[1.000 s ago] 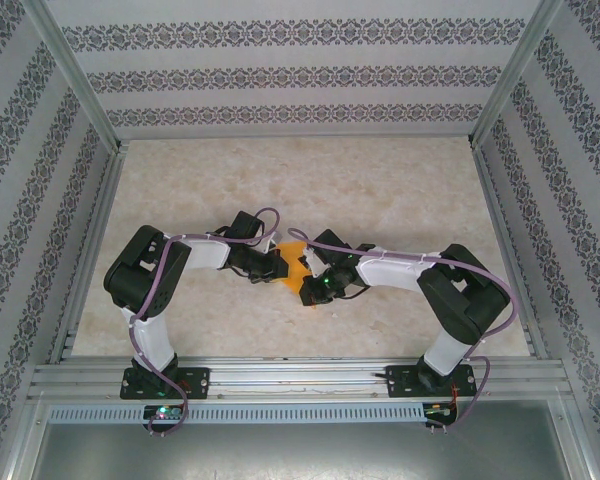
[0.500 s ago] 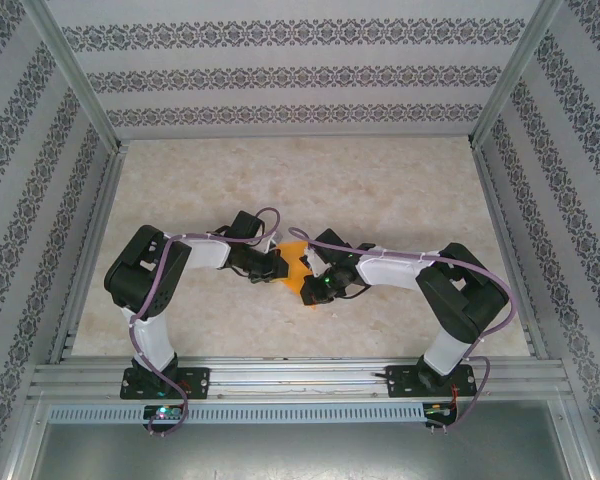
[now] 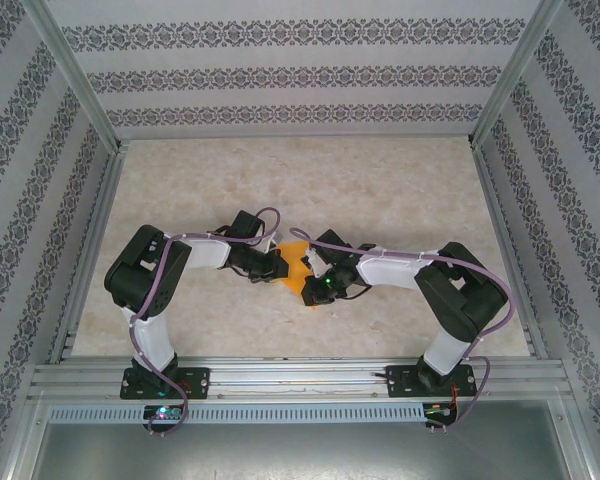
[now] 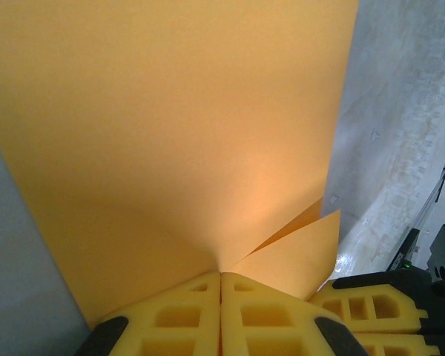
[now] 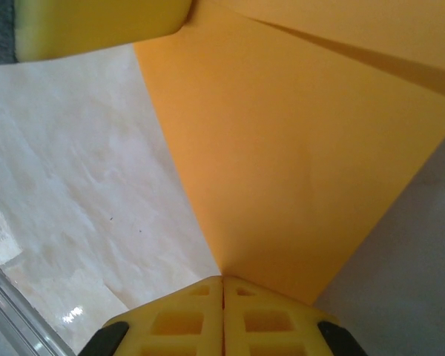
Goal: Fold a paper plane with a square sheet of paper (fold left side to right side)
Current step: Third fold the triangle at the center of the table.
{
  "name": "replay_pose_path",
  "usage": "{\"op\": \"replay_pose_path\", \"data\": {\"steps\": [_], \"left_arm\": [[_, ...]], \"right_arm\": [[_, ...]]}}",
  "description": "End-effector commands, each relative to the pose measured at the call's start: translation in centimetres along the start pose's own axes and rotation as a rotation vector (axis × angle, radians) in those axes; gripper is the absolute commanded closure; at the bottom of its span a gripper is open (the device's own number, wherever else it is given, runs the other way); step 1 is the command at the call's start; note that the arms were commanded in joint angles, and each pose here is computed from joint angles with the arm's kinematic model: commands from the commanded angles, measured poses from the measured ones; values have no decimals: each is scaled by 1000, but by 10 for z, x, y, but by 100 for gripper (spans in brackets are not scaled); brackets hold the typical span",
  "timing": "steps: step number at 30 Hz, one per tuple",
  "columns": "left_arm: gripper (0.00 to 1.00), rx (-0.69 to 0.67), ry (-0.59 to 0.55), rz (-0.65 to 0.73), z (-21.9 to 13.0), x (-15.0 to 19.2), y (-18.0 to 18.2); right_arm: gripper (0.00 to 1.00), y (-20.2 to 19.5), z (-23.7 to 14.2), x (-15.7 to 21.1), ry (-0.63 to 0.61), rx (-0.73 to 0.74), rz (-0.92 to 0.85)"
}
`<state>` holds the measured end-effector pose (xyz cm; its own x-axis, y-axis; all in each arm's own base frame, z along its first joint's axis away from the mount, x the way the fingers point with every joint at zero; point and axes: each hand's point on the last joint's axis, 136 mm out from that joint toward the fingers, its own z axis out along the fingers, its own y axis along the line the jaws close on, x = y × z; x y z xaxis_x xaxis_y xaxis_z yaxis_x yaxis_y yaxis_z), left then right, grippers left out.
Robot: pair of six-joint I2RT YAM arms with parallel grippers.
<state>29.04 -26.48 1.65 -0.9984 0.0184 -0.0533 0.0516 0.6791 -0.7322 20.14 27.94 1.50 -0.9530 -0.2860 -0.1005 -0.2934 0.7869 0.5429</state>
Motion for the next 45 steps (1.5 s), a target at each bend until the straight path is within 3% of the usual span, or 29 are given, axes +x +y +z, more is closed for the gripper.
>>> {"op": "replay_pose_path", "data": {"steps": [1, 9, 17, 25, 33, 45], "left_arm": [[91, -156, 41, -48, 10, 18, 42], [88, -132, 11, -21, 4, 6, 28], [79, -66, -109, 87, -27, -21, -20], [85, 7, -249, 188, -63, -13, -49], [87, 104, -223, 213, -42, 21, -56], [87, 143, -182, 216, -3, 23, -61]], "right_arm": [[93, -20, 6, 16, 53, 44, 70], [93, -30, 10, 26, 83, 37, 113], [98, -42, 13, 35, 105, 56, 146], [100, -48, 12, 33, 95, 63, 156], [100, -53, 12, 34, 93, 73, 162], [100, -53, 14, 33, 96, 71, 160]]}}
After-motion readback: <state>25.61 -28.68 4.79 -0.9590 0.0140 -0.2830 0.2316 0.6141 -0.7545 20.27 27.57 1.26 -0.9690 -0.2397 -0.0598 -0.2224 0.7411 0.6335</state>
